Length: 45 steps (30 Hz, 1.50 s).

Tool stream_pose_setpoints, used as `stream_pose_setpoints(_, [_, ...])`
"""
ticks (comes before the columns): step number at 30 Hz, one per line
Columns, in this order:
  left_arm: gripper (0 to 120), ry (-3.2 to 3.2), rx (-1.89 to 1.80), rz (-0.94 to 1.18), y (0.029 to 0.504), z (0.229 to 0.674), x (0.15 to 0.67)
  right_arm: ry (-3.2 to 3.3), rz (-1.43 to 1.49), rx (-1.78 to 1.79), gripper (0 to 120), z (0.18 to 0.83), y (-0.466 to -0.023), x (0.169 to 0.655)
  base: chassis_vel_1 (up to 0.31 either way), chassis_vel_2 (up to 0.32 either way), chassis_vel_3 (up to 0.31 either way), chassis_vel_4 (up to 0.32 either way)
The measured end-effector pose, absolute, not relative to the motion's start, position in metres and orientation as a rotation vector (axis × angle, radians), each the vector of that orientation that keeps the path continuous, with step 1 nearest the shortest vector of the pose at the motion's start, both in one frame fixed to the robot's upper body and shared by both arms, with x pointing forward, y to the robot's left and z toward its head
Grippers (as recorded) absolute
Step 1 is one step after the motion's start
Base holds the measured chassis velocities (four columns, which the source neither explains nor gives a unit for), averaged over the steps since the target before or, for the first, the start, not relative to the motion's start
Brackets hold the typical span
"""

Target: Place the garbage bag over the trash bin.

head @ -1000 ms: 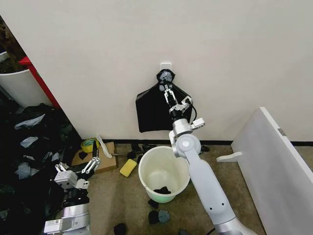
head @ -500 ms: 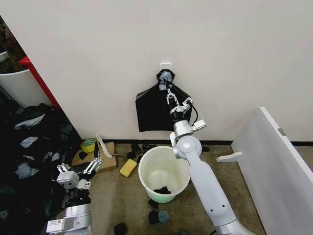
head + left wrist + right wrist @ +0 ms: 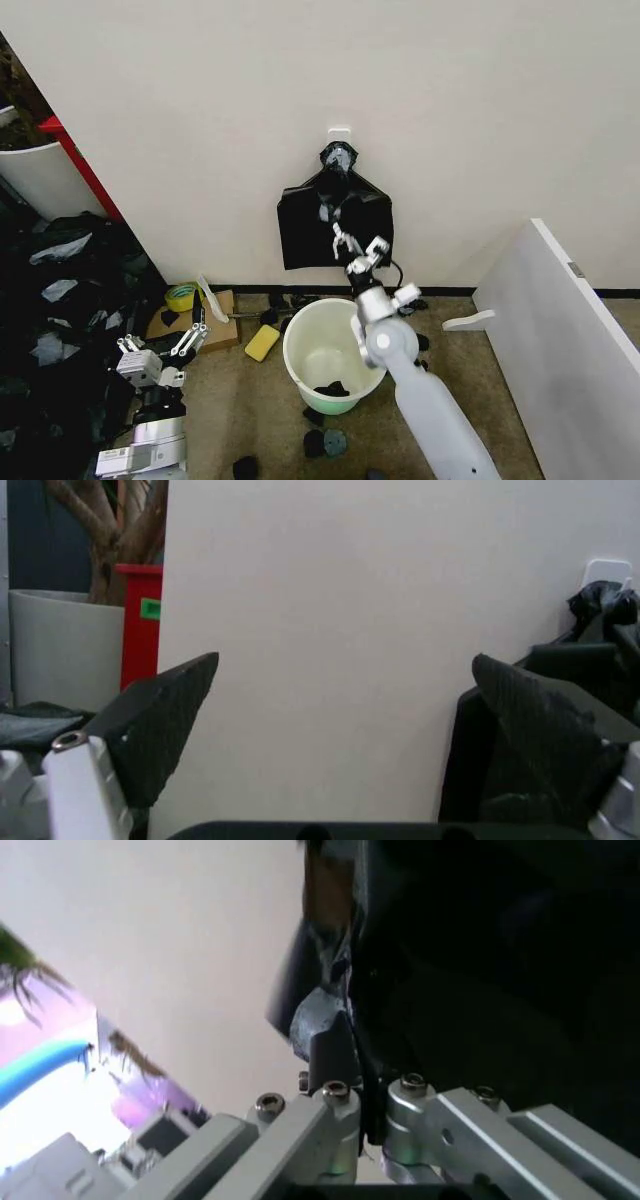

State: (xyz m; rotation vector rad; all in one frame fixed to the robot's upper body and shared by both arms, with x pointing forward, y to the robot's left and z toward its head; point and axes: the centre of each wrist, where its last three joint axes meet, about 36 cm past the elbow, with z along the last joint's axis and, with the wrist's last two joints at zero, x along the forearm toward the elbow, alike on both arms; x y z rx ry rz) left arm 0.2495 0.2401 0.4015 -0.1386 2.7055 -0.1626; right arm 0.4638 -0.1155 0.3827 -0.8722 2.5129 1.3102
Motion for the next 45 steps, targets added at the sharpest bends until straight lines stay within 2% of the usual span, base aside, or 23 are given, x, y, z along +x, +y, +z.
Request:
stream_pose_setpoints(15, [100, 2.694, -0.145, -0.164, 0.240, 0.407, 0.247, 2.586, 1.029, -1.112, 0, 0.328, -0.129, 0.427, 0.000, 0.000, 0.000, 0.000])
stream_pose_setpoints(27, [100, 2.688, -0.152, -0.171, 0.239, 0.408, 0.248, 2.603, 0.921, -1.177, 0, 0.313, -0.143, 0.422, 0.000, 0.000, 0.000, 0.000])
stream_pose_setpoints(38, [100, 2.683, -0.158, -0.175, 0.238, 0.411, 0.248, 2.599, 0.561, -1.446, 0, 0.277, -0.175, 0.417, 0.000, 0.000, 0.000, 0.000])
stream_pose_setpoints(45, [100, 2.683, -0.162, -0.175, 0.238, 0.411, 0.248, 2.563, 0.469, -1.545, 0, 0.266, -0.187, 0.418, 0.000, 0.000, 0.000, 0.000])
